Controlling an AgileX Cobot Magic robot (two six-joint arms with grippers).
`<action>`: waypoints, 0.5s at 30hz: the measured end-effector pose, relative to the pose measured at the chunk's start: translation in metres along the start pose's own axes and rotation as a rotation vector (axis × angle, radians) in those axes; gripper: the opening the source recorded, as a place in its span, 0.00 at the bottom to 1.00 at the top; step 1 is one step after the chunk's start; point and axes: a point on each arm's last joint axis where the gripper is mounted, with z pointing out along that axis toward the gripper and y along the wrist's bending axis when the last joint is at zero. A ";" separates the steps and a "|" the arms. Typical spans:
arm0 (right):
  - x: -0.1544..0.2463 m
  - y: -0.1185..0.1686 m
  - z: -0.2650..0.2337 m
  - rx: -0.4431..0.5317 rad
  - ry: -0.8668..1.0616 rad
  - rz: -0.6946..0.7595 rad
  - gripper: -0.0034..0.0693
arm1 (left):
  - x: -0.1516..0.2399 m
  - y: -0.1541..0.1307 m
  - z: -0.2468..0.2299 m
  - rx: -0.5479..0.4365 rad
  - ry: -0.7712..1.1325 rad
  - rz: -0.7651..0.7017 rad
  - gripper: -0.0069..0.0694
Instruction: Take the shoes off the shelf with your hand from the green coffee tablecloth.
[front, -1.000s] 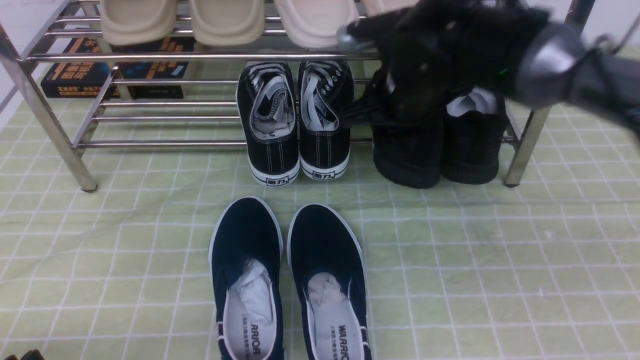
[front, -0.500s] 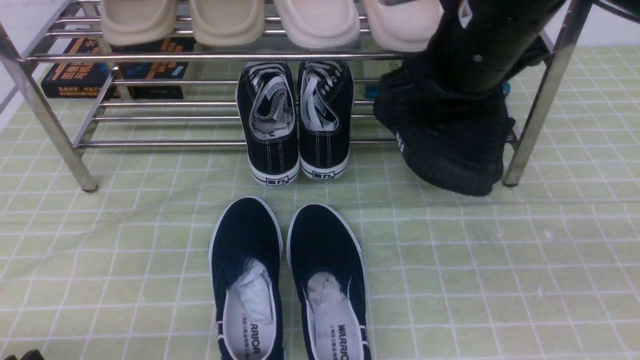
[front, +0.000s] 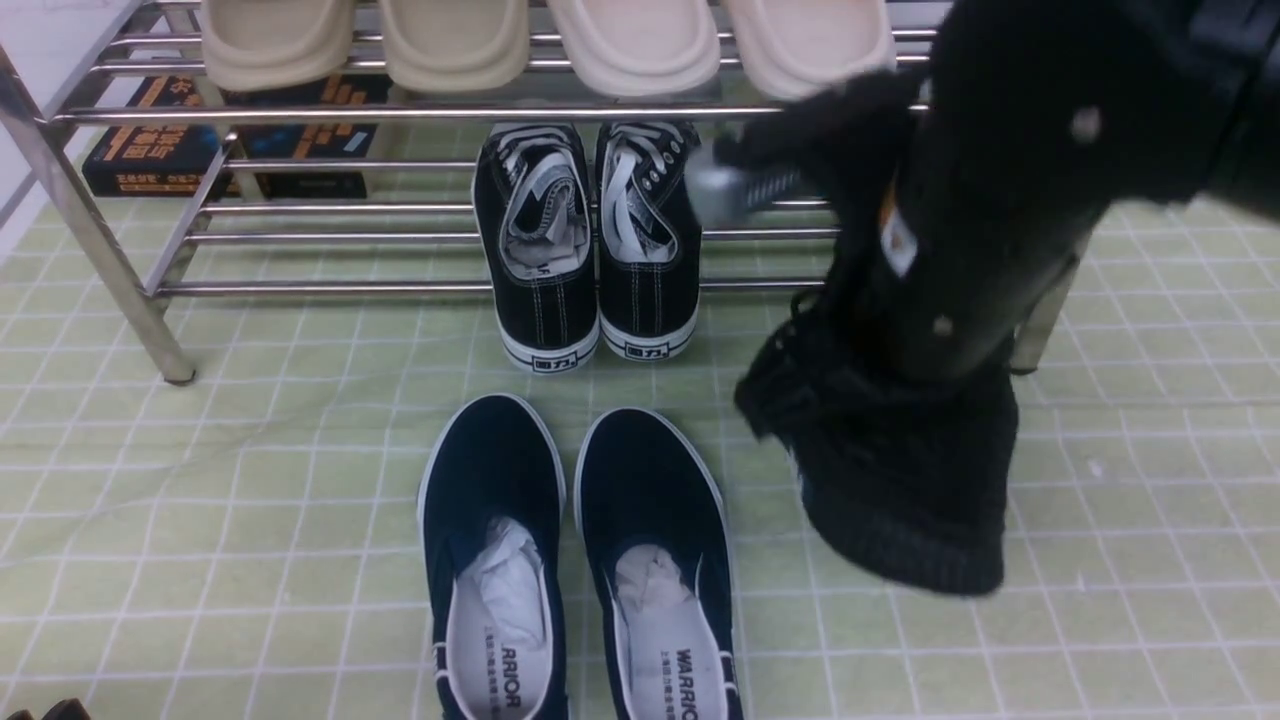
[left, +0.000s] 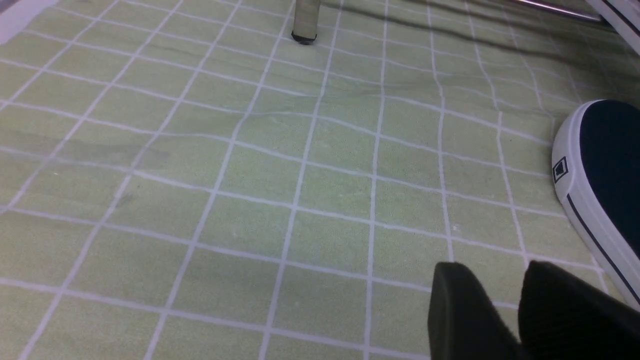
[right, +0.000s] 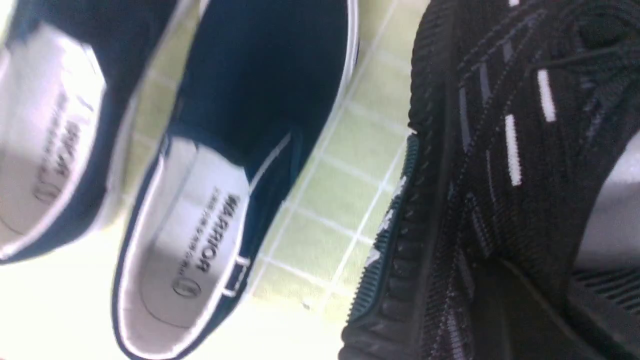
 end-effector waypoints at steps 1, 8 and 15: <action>0.007 0.002 0.008 0.026 0.018 0.007 0.06 | 0.000 0.000 0.000 0.000 0.000 0.000 0.37; 0.022 -0.001 0.051 0.097 -0.044 0.100 0.07 | 0.000 0.000 0.000 0.000 0.000 0.001 0.38; 0.018 0.003 0.061 0.042 -0.150 0.124 0.07 | 0.000 0.000 0.000 0.000 0.000 0.001 0.39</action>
